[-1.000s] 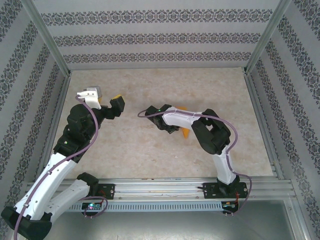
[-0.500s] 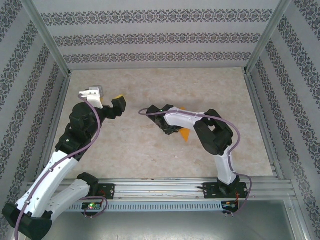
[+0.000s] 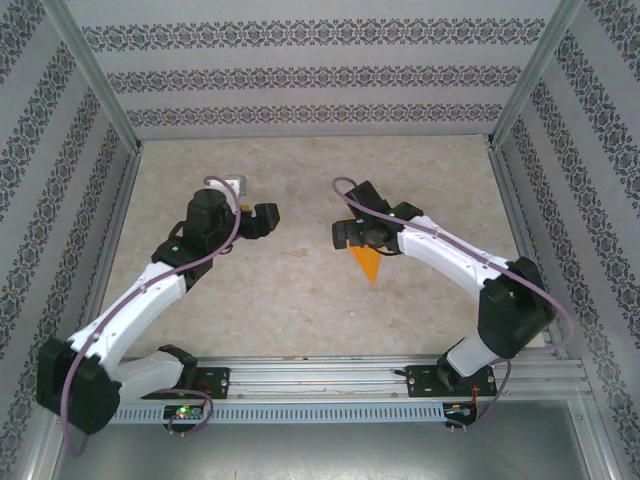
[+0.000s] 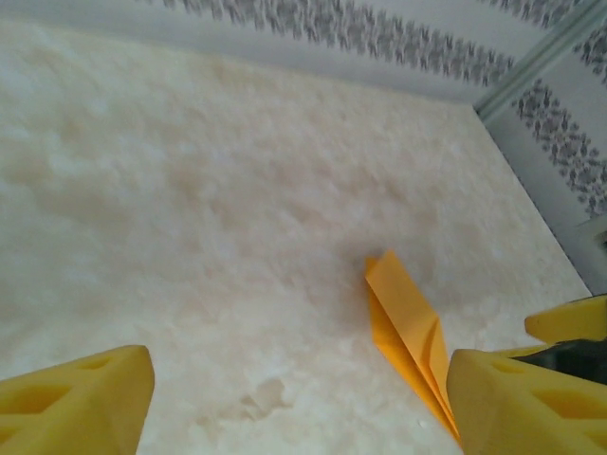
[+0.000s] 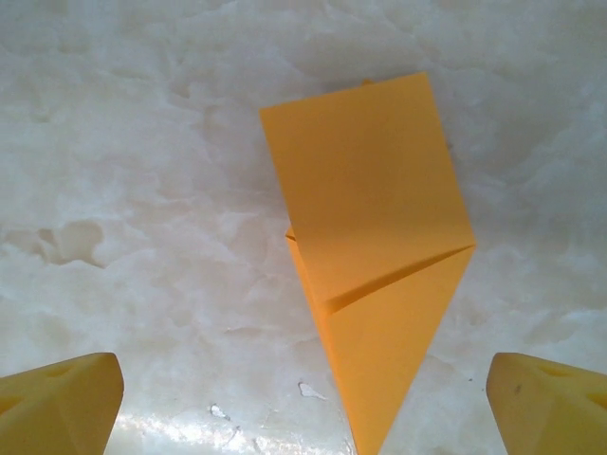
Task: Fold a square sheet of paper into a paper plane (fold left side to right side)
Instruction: Turn over the paper at the center of the table, then pick up the paper from the center of the table.
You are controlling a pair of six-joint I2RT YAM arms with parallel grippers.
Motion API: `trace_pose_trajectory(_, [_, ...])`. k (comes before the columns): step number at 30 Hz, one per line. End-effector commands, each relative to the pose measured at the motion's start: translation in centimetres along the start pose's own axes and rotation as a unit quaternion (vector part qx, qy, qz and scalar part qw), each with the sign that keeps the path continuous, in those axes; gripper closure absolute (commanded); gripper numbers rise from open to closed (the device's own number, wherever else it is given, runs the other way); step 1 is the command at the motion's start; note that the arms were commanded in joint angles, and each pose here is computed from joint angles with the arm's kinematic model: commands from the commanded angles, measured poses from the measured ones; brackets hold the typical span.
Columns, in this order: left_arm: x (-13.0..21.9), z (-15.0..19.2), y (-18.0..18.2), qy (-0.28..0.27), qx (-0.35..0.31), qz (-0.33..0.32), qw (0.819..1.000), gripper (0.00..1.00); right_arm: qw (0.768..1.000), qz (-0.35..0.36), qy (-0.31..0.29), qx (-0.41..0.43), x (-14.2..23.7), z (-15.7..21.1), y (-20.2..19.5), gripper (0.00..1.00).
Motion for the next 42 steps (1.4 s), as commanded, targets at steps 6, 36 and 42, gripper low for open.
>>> trace_pose_trajectory(6, [-7.2, 3.5, -3.8, 0.099, 0.091, 0.117, 0.984, 0.28, 0.988, -0.087, -0.043, -0.120, 0.5, 0.4, -4.2, 0.02])
trace_pose_trajectory(36, [-24.1, 10.8, -7.3, 0.240, 0.168, 0.156, 0.943, 0.69, 0.945, -0.189, -0.096, -0.250, 1.4, 3.8, -11.0, 0.02])
trace_pose_trajectory(42, [-23.1, 9.9, -7.0, 0.226, 0.163, 0.172, 0.945, 0.99, 0.946, -0.198, -0.100, -0.236, 2.0, 3.6, -10.7, 0.04])
Point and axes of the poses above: each hand's point on the last joint's axis, 136 mm out from that joint toward the fingers, its own x axis back along the fingers, its own y axis along the line the jaws close on, z = x × y, the point moved 4 cm from there along x, back along the fingers
